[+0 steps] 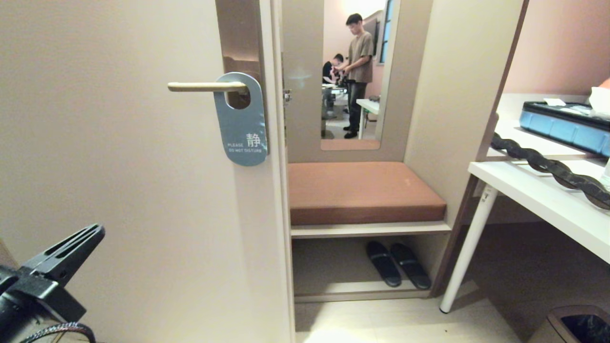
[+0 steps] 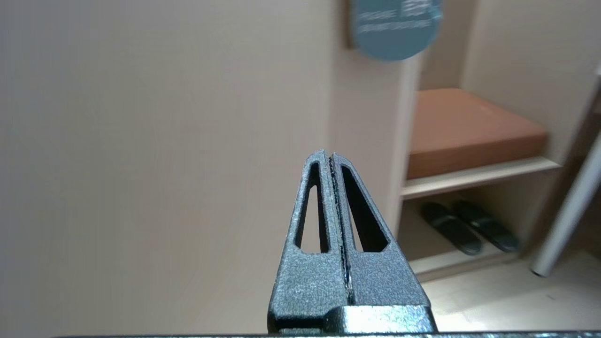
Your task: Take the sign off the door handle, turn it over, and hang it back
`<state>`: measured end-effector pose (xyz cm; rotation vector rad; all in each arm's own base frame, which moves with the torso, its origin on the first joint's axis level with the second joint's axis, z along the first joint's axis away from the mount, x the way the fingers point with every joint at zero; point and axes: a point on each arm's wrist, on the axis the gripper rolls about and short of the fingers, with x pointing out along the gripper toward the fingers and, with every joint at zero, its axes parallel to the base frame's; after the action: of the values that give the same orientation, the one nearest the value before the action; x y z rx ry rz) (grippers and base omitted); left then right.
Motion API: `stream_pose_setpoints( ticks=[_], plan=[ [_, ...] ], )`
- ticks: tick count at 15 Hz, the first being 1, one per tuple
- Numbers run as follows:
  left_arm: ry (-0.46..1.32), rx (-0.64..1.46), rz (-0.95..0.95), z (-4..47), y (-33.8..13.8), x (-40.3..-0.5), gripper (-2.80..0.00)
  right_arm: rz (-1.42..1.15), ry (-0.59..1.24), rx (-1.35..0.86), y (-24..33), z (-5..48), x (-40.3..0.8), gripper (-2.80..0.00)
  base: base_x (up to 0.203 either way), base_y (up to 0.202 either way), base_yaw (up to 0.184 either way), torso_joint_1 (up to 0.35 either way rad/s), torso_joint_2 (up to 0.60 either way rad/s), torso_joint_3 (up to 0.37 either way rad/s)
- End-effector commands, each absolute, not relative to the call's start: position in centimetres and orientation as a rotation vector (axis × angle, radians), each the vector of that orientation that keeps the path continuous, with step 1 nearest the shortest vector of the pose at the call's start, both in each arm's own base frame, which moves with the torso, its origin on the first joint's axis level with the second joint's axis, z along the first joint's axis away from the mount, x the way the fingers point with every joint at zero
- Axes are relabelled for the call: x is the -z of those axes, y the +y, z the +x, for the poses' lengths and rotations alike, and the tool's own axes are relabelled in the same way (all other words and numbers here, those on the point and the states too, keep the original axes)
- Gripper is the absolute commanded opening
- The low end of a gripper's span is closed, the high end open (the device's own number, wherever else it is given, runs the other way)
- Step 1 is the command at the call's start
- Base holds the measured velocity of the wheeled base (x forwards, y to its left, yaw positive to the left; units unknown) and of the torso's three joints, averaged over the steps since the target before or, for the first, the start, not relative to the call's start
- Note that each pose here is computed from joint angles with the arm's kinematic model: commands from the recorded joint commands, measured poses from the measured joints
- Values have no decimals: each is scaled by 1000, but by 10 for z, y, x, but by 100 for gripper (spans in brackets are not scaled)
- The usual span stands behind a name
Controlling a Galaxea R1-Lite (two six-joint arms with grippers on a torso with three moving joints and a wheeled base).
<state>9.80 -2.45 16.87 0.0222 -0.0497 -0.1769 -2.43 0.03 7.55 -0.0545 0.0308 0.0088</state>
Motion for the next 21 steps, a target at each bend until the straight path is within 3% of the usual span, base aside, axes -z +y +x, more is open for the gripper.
stream_pose_setpoints(
  ticks=[1, 21],
  plan=[
    [-93, 119, 18, 74, -13, -157, -280, -55, 31, -10, 0, -24, -75, -280, 0, 0, 0, 0, 0, 0],
    [-56, -28, 24, -17, 1, -90, -280, -55, 32, -9, 0, -24, -75, -280, 0, 0, 0, 0, 0, 0]
  ],
)
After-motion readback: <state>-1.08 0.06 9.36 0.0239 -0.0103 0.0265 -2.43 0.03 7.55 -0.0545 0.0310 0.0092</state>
